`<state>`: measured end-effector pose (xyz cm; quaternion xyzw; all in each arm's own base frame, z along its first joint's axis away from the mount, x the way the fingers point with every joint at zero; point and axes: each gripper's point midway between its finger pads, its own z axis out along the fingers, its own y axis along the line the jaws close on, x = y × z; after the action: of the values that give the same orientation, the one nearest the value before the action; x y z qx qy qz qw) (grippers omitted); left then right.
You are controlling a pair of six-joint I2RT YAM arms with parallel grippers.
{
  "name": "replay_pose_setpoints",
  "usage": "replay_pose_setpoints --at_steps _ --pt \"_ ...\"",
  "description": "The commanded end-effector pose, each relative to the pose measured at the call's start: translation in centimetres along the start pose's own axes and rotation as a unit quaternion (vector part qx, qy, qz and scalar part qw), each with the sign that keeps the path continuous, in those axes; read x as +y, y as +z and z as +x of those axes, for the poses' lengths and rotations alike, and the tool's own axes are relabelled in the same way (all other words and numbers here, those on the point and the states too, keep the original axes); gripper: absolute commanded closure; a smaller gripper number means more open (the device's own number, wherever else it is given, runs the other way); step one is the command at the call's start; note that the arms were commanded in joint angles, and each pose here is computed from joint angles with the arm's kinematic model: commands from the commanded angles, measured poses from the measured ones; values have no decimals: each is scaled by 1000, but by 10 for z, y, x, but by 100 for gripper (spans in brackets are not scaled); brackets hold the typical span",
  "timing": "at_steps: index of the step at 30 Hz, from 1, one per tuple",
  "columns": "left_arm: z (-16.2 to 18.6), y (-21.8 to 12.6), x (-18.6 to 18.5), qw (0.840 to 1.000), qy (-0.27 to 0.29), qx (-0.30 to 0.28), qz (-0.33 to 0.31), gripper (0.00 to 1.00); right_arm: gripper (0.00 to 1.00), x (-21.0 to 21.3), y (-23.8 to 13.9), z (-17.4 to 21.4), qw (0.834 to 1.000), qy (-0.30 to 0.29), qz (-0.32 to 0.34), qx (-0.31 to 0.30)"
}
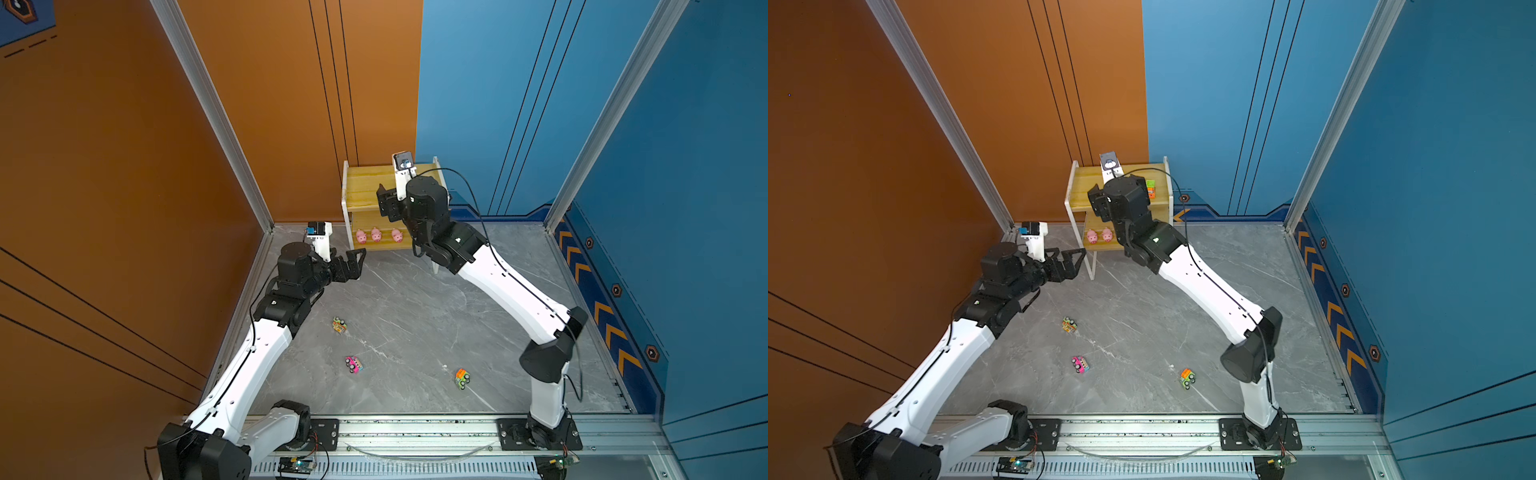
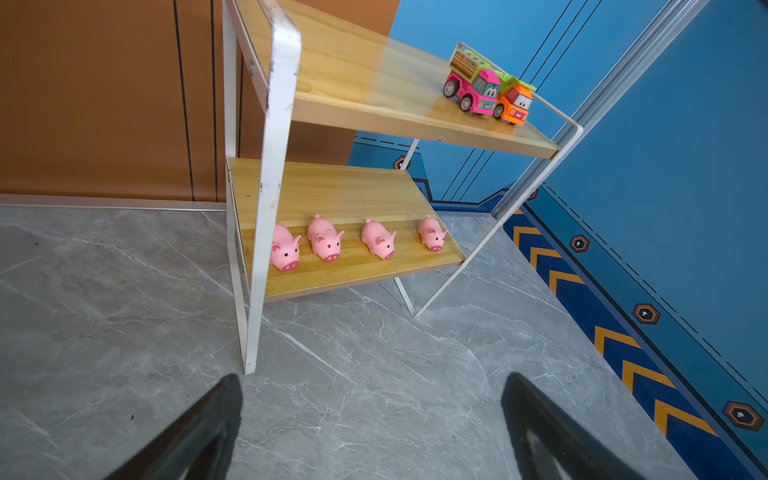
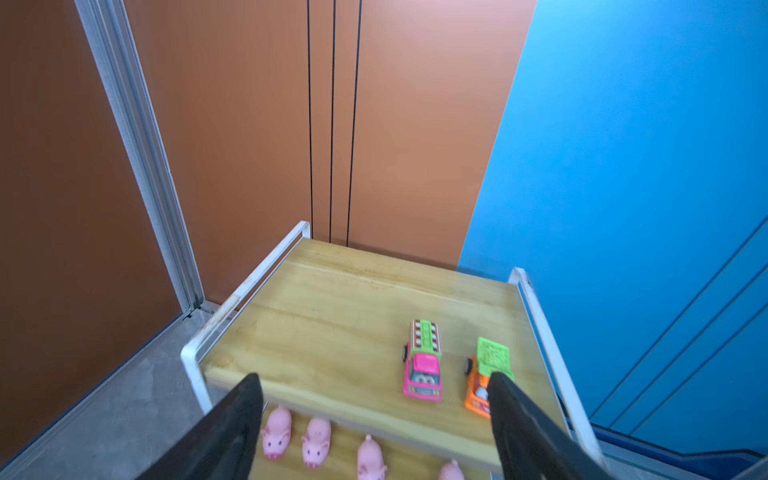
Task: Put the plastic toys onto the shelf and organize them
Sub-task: 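Withdraw the right gripper from the shelf and lower it over the green-orange cement truck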
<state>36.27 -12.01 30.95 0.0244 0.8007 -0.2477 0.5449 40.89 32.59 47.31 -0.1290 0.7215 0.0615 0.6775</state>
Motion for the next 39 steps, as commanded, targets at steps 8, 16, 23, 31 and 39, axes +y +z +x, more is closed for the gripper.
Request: replay_pose_setpoints --at_steps 8,16,23,31,39 --pt "54 13 -28 993 70 90 -44 2 17 -82 -143 162 981 71 75 162" --pt "109 25 -94 977 118 174 24 2 19 -101 -219 303 932 178 107 296" --pt "129 31 -104 969 131 208 34 2 18 -89 -240 368 892 236 150 355" --pt "130 33 -106 967 127 216 38 2 18 -65 -242 392 852 282 183 402" --pt "129 37 -100 968 115 220 35 2 22 -52 -255 425 793 335 234 451"
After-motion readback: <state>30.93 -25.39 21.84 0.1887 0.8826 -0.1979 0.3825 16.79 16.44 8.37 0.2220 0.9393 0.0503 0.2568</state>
